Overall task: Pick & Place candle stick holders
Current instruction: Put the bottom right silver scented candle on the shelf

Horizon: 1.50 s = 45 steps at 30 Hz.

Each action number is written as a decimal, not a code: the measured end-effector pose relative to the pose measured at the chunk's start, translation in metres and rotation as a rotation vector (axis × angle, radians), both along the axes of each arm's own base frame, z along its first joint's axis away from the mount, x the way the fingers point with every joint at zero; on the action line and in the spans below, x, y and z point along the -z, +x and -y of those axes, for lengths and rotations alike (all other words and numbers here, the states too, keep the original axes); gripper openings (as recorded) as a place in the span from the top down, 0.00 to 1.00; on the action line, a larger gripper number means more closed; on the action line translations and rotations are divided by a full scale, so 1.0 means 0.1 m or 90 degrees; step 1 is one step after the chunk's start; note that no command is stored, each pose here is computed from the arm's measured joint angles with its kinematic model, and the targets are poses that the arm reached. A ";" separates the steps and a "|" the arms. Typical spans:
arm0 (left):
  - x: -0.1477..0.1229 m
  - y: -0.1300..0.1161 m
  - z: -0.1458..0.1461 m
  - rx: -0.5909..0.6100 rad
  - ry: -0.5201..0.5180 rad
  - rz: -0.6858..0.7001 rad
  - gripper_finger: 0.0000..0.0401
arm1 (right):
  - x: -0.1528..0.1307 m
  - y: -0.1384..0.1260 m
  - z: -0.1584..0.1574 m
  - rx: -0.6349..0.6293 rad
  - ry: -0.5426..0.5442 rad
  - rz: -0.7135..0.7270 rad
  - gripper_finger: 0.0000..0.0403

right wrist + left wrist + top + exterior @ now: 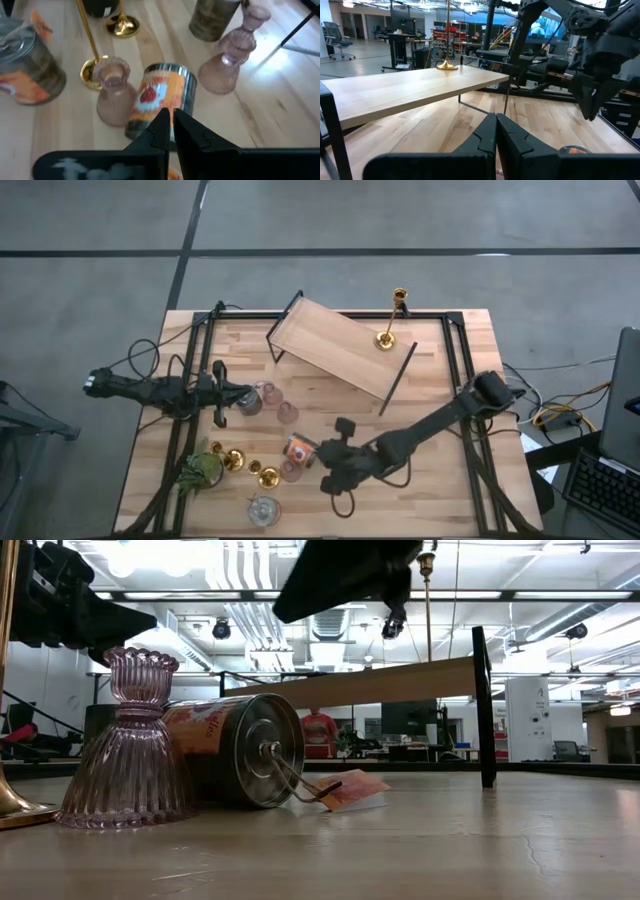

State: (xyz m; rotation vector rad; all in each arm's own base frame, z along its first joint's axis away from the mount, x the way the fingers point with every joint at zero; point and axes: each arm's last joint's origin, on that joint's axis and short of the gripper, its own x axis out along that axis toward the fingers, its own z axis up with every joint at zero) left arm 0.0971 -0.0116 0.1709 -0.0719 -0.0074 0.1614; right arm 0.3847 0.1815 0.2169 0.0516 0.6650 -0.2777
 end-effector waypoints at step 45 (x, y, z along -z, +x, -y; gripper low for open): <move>0.00 0.00 0.00 0.000 0.000 0.000 0.97 | 0.65 0.17 0.29 0.021 0.106 0.084 0.01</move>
